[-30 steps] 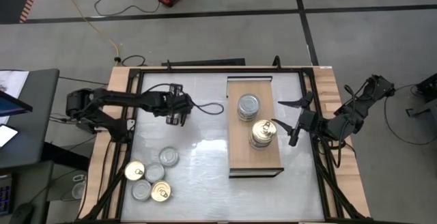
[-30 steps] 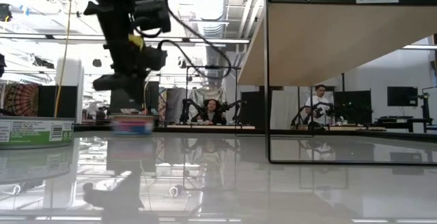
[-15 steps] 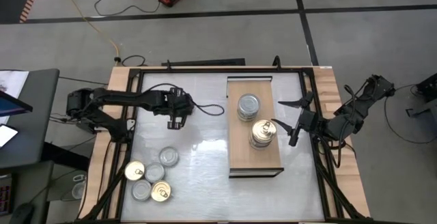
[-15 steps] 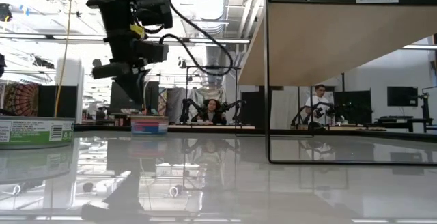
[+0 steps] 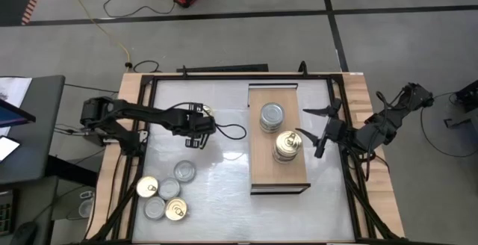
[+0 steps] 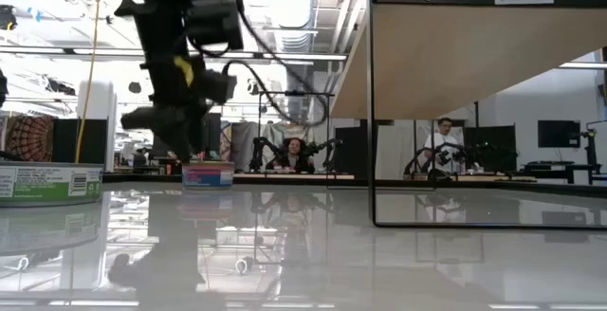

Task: Stack canned seafood by type on shelf
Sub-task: Stack the blue tuna can on top of the blue tuna can

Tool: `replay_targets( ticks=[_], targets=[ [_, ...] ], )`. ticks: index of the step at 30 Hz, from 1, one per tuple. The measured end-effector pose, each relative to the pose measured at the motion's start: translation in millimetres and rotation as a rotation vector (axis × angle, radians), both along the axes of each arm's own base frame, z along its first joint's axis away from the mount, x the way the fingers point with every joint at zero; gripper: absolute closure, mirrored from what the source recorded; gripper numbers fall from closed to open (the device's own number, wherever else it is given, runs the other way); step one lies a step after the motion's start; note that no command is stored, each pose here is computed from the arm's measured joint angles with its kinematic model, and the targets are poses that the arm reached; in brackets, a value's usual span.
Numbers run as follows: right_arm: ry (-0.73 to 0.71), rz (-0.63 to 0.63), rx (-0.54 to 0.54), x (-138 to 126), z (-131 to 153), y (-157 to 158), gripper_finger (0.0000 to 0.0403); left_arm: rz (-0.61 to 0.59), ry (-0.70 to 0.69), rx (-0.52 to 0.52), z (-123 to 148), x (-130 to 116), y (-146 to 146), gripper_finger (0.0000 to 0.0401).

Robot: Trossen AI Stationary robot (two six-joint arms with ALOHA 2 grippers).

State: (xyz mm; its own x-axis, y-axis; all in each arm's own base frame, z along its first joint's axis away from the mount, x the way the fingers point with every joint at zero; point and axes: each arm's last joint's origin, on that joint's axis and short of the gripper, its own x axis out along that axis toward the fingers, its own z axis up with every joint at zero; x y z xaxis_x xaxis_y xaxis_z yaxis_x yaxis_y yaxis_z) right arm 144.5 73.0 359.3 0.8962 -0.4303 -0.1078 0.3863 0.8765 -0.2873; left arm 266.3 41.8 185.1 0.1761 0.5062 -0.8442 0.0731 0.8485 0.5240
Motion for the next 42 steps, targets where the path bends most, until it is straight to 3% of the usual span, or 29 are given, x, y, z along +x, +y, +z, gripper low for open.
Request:
replay_targets(
  ticks=[3, 8, 12, 16, 18, 21, 24, 27, 31, 38, 42],
  targets=[
    [0.001, 0.008, 0.005, 1, 0, 0, 0.0092, 0.008, 0.071, 0.018, -19, 0, 1, 0.0232],
    [0.001, 0.009, 0.005, 1, 0, 0, 0.0092, 0.051, 0.136, 0.139, -35, 3, 2, 0.0264],
    [0.001, 0.009, 0.005, 1, 0, 0, 0.0092, 0.033, 0.158, 0.212, -41, 6, -5, 0.0308],
    [0.002, 0.009, 0.005, 1, 0, 0, 0.0092, 0.045, 0.128, 0.220, -40, 6, -14, 0.0365],
    [0.002, 0.009, 0.005, 1, 0, 0, 0.0092, 0.052, 0.118, 0.205, -40, 6, -17, 0.0389],
    [0.002, 0.009, 0.005, 1, 0, 0, 0.0092, 0.066, 0.100, 0.155, -40, 5, -22, 0.0394],
    [-0.001, 0.008, 0.011, 1, 0, 0, 0.0092, 0.074, 0.090, 0.009, -44, 5, -27, 0.0397],
    [-0.002, 0.008, 0.012, 1, 0, 0, 0.0092, 0.080, 0.094, -0.055, -46, 4, -30, 0.0400],
    [-0.002, 0.001, 0.012, 1, 0, -1, 0.0092, 0.079, 0.104, -0.035, -46, 4, -32, 0.0401],
    [0.008, -0.018, 0.006, 5, -2, -2, 0.0092, 0.018, 0.163, -0.185, -20, 15, -44, 0.0401],
    [0.015, -0.025, 0.002, 7, -3, -3, 0.0092, -0.015, 0.173, -0.181, 5, 24, -46, 0.0399]
  ],
)
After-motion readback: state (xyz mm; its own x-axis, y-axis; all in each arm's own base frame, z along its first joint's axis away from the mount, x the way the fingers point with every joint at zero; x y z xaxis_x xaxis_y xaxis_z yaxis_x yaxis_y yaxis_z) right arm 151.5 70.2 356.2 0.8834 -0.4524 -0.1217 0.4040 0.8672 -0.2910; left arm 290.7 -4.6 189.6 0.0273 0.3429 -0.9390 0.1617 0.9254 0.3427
